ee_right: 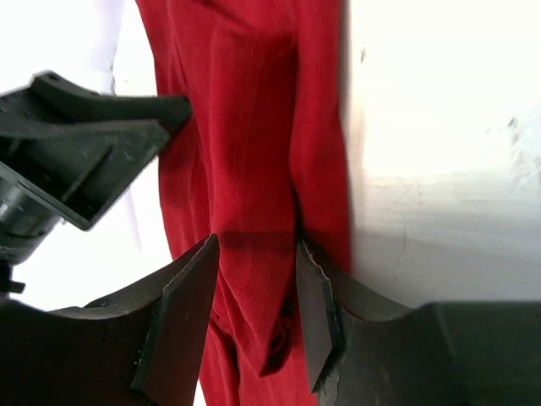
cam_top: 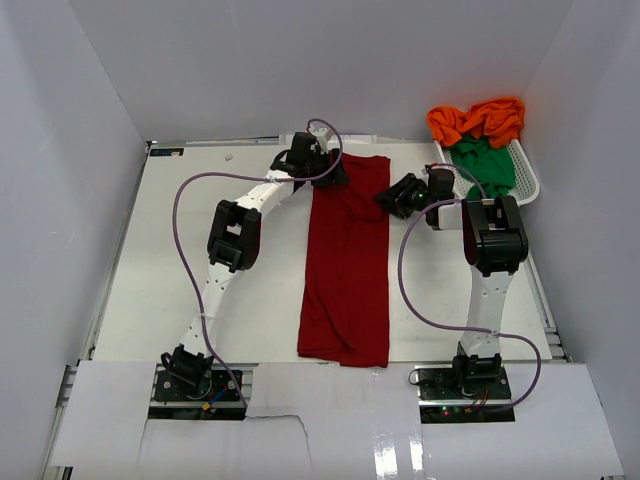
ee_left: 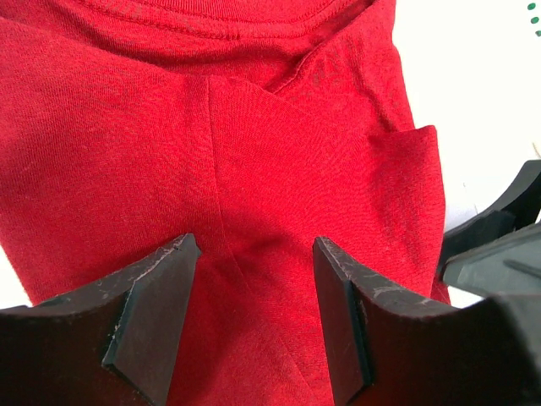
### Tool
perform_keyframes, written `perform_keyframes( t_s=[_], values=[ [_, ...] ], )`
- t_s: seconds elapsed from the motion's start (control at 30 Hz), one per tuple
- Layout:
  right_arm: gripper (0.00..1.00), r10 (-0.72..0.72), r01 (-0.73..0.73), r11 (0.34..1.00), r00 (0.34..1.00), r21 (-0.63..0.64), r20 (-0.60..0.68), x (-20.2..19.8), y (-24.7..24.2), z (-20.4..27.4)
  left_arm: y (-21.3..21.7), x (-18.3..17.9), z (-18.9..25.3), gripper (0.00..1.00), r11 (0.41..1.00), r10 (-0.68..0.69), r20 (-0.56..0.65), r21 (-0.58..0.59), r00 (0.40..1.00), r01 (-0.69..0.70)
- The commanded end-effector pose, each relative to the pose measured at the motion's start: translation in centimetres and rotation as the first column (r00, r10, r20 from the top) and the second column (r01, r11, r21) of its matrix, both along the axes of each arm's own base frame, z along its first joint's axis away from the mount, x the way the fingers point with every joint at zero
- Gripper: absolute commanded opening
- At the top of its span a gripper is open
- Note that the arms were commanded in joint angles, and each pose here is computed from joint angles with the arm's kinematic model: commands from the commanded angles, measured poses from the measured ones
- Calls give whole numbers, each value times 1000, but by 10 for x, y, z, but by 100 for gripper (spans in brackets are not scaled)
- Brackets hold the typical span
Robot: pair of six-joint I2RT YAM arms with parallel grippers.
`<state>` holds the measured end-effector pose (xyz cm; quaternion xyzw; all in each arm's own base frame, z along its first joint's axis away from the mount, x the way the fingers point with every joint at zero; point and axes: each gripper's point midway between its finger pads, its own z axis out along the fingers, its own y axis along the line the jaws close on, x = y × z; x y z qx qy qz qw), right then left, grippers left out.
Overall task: Fold and stack the t-shirts
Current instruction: Rotate the tshirt 90 degrees
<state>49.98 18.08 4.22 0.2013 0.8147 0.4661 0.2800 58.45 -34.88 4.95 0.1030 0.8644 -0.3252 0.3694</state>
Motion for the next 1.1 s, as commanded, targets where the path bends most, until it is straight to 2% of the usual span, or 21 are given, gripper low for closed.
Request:
perform_keyframes(
  t_s=[0.0, 0.2, 0.37, 0.47, 0.53, 0.57, 0.6, 0.7, 0.9, 1.07],
  values=[
    [48, -75, 75, 997, 994, 11, 82, 20, -11, 15, 6, -2, -10, 69, 999, 13, -14, 49, 1000, -12],
    [47, -95, 82, 990, 989, 112, 112, 28, -13, 24, 6, -2, -11, 69, 999, 16, -15, 51, 1000, -15],
    [26, -94, 79, 987, 990, 137, 109, 34, -11, 20, 6, -2, -13, 69, 998, 15, -16, 53, 1000, -14],
    [25, -106, 89, 986, 988, 139, 115, 36, -13, 22, 6, -2, -14, 69, 998, 15, -15, 55, 1000, -14],
    [21, -105, 87, 987, 986, 136, 133, 37, -13, 25, 7, -2, -14, 69, 998, 14, -14, 56, 1000, -13],
    [12, -108, 90, 987, 985, 136, 133, 37, -14, 25, 6, -3, -14, 69, 998, 14, -16, 56, 1000, -13],
    [8, -108, 89, 987, 984, 137, 141, 38, -15, 27, 6, -3, -14, 69, 998, 12, -17, 55, 1000, -11],
    [8, -113, 92, 987, 981, 132, 157, 39, -18, 31, 6, -3, -15, 69, 998, 12, -16, 58, 1000, -11],
    [8, -98, 92, 995, 978, 38, 183, 41, -24, 38, 7, -2, -15, 69, 998, 15, -14, 61, 1000, -14],
    [8, -75, 105, 981, 981, -165, 178, 38, -36, 36, 6, -2, -16, 69, 998, 14, -14, 60, 1000, -13]
  ],
)
